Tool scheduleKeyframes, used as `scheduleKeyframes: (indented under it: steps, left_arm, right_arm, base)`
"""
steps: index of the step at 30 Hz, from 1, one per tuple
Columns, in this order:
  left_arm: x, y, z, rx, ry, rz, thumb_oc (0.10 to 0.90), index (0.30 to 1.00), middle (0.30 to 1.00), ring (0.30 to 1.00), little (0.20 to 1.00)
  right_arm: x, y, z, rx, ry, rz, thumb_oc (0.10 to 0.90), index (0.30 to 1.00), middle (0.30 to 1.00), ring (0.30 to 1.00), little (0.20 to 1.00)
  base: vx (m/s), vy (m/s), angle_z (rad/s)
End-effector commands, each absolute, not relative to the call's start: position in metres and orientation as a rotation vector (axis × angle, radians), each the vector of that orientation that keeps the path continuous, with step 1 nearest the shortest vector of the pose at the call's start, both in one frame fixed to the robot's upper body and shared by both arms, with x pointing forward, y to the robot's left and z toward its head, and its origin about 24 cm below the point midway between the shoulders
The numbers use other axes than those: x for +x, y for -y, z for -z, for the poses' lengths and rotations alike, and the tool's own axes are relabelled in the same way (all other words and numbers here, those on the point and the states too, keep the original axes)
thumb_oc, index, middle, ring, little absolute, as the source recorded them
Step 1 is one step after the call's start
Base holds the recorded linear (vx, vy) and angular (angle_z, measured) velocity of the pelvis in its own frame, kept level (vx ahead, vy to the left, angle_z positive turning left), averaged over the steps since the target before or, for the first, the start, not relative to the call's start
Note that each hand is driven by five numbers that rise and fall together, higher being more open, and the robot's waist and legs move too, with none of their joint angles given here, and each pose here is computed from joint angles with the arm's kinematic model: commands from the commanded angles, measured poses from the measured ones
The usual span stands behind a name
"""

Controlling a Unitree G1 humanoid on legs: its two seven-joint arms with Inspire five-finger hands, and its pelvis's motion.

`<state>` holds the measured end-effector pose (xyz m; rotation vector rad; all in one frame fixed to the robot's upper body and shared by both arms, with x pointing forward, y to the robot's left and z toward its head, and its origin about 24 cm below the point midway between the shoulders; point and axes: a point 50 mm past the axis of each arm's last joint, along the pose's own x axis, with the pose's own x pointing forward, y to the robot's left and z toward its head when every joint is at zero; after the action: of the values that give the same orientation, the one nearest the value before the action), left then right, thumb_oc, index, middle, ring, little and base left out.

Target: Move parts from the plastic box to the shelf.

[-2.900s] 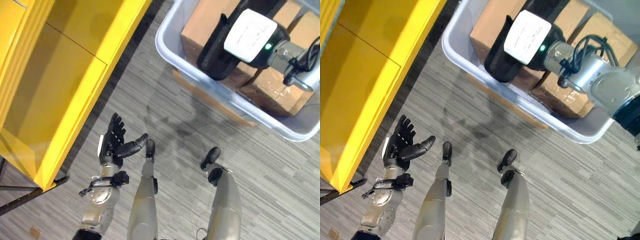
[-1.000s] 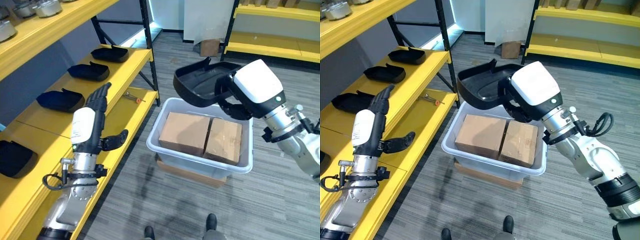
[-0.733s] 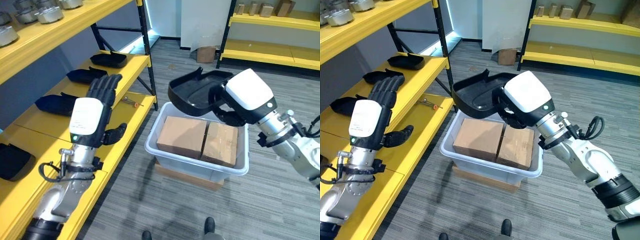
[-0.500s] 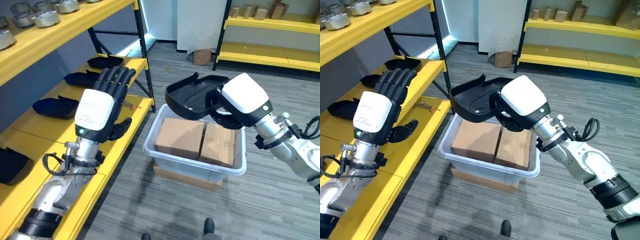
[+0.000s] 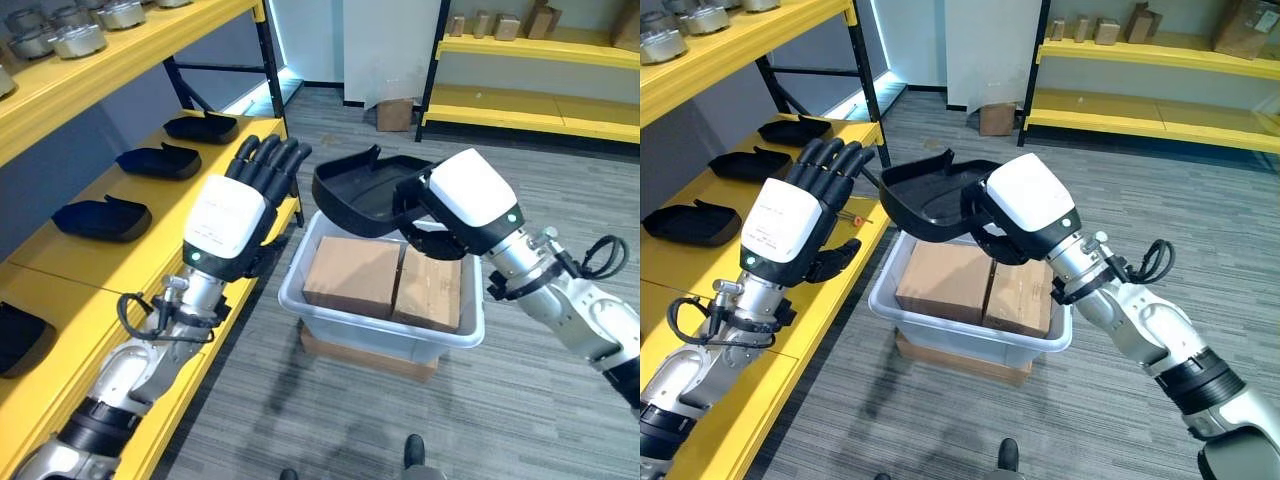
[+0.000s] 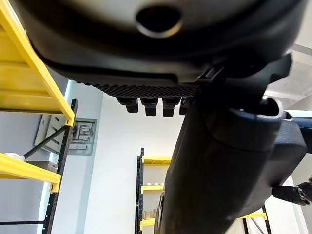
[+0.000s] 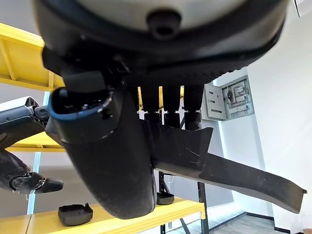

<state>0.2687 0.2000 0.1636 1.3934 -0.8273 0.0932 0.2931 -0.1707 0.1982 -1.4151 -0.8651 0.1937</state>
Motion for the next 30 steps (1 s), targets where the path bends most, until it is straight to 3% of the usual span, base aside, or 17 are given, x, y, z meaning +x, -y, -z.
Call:
scheduleKeyframes:
  steps: [1,30]
  left_arm:
    - [0.28,-0.188,-0.198,1.382,0.998,-0.187,0.9,1.0,1.0,1.0,1.0]
    - [0.295,-0.167,-0.195,1.493,1.038,-0.09,0.9,1.0,1.0,1.0,1.0]
  right_arm:
    - [0.297,0.147,-0.263,-1.258,1.148,-0.032,0.4,0.3,0.3,0.3,0.3]
    - [0.298,0.134,-0.264,-1.207,1.183,-0.054,0.4,0.3,0.3,0.3,0.3]
  base:
    - [0.0,-0.002,-0.08]
    - [0.0,0.0,-0.01]
